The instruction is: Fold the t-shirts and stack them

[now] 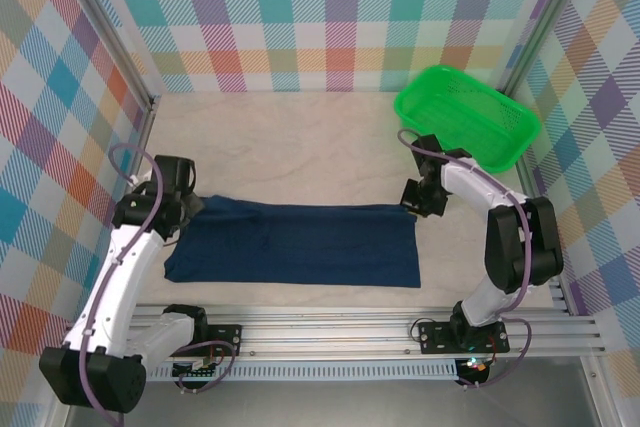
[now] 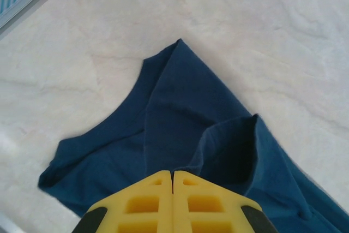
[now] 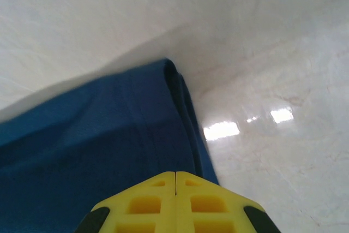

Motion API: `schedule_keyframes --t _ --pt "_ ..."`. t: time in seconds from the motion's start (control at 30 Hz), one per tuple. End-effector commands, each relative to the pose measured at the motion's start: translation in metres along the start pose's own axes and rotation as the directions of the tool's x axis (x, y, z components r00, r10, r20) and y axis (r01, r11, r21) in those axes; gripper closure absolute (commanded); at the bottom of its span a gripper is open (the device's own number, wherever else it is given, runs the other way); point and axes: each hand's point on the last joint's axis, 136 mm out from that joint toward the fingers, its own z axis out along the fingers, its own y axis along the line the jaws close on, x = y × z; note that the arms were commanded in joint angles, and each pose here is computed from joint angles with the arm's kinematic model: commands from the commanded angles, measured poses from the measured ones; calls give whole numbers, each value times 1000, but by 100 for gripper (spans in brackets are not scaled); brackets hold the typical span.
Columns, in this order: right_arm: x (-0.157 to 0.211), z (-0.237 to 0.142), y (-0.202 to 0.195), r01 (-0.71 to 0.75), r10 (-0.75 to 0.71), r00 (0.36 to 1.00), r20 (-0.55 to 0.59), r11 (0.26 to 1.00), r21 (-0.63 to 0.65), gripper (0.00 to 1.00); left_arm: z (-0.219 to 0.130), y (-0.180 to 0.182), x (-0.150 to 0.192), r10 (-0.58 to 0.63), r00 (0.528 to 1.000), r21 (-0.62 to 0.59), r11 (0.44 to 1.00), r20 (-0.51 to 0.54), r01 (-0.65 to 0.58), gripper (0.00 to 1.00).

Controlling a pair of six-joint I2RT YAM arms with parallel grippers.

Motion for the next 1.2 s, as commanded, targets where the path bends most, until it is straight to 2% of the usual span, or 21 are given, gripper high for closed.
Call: schedule_keyframes --t 0.0,0.17,0.33,0.5,0.73,1.17 --pt "11 -2 -7 -17 18 1000 -22 1000 12 100 -5 27 8 -29 999 -83 996 14 30 100" --pt "14 -1 -13 -21 22 1000 -20 999 36 100 -5 42 24 -44 999 -103 994 -9 43 100" --pt "16 3 -8 -16 17 999 -36 1000 16 100 6 37 38 -55 997 -68 996 -50 51 100" --pt "22 7 -9 -15 16 998 -64 1000 23 100 12 45 46 -41 997 -107 994 -68 34 100" --pt "32 14 -11 -20 23 994 -104 999 33 100 32 45 67 -19 989 -133 991 -146 0 100" --pt "42 16 -21 -15 23 992 -120 998 67 100 42 58 71 -6 990 -209 978 -143 -25 100"
